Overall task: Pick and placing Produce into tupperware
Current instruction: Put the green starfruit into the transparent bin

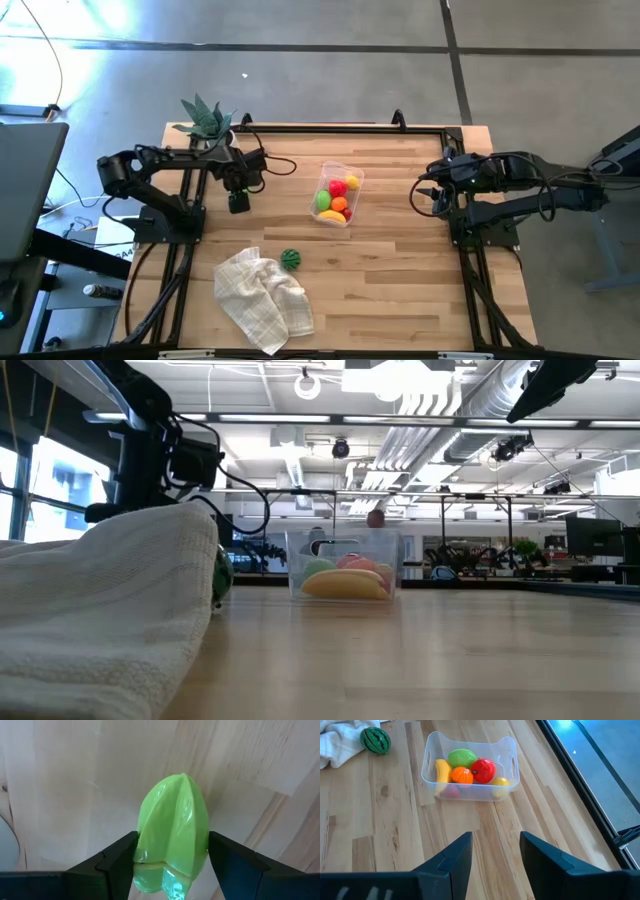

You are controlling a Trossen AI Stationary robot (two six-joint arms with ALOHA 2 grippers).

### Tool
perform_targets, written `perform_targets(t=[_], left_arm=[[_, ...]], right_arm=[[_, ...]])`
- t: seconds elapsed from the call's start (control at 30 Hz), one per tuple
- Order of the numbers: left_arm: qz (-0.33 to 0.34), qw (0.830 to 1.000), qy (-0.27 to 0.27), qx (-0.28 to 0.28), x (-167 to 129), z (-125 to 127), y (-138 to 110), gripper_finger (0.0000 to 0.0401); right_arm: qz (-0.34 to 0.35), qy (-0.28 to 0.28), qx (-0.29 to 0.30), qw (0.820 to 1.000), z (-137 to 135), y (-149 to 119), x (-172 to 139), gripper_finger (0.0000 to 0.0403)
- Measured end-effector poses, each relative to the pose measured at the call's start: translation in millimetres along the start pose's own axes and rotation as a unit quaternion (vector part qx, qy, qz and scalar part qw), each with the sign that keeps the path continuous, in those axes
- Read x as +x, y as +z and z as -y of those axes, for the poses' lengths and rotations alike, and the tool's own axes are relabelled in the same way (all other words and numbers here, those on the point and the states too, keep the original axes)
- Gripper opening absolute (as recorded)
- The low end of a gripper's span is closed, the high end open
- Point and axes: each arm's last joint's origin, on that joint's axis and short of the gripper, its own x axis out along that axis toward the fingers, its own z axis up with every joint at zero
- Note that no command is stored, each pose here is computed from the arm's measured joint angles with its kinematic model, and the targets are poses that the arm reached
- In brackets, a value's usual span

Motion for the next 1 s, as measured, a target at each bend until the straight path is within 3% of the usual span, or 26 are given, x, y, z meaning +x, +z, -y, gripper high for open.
perform_targets(t=[0.3,0.73,1.0], left_arm=[[-0.032,0.999,-0.007,0.011,14.2,0.3,4.9,0.0226],[-0.014,0.998,-0.049,0.024,14.4,2.5,7.0,0.0226],[-0.020,0.999,-0.033,0.028,14.3,1.7,6.5,0.0266]], right_arm=[[0.000,0.000,0.000,1.000,0.0,0.0,0.0,0.0156],[0.000,0.000,0.000,1.000,0.1,0.0,0.0,0.0156],[0.000,0.000,0.000,1.000,0.0,0.0,0.0,0.0156]])
